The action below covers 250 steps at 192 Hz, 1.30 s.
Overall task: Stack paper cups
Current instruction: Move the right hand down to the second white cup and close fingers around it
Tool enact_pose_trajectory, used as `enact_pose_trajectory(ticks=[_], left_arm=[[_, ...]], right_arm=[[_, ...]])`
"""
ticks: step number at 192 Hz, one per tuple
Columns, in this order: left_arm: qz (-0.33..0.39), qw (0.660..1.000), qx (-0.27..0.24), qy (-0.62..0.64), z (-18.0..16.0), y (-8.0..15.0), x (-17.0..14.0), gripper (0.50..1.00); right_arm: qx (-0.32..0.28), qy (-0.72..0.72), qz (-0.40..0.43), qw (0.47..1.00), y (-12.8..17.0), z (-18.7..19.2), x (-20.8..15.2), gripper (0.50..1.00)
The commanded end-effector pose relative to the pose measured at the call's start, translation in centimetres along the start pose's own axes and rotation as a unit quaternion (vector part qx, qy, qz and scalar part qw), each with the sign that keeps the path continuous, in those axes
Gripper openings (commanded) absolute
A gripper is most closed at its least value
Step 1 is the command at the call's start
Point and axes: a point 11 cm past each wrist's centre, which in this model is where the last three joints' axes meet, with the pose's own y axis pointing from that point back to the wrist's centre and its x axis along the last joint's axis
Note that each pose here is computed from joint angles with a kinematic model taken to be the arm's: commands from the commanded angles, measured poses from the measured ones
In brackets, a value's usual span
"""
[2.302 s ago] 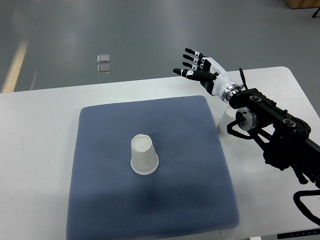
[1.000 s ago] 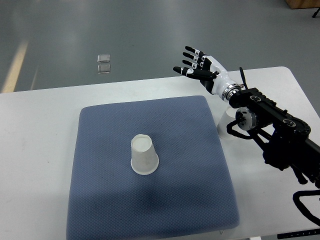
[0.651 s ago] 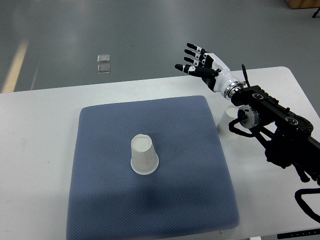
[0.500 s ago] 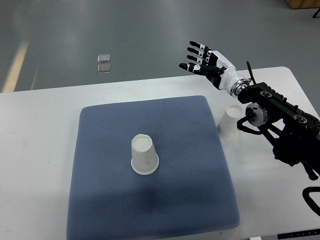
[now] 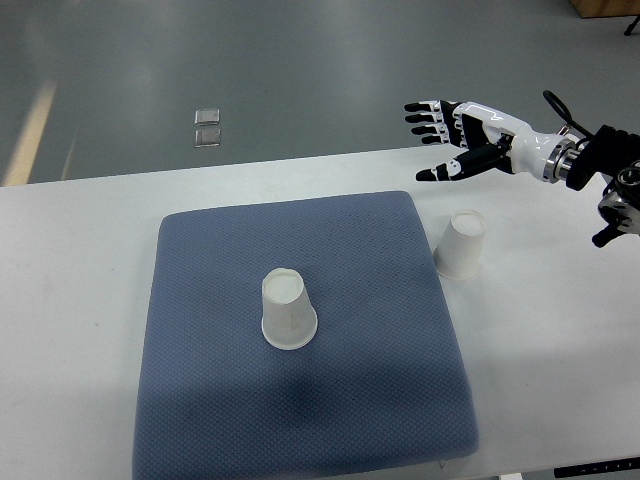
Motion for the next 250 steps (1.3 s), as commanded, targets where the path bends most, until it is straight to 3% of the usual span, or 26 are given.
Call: enact_pose_trajectory(ticks=[1, 60, 250], left_arm=[[0.0, 1.0, 0.0, -0.001, 0.0, 0.0, 0.0, 1.0], [0.0, 1.0, 0.0, 0.0, 0.0, 0.0, 0.0, 1.0], [0.0, 1.0, 0.0, 0.0, 0.0, 0.0, 0.0, 1.0]], right_arm=[[-0.037, 0.085, -0.044, 0.995, 0.8, 0.4, -0.9, 0.921], [-0.108, 0.264, -0.101, 0.953, 1.7, 2.2, -2.5, 0.921], [-0.159, 0.383, -0.076, 0.907, 1.9, 5.6, -2.1, 0.909]])
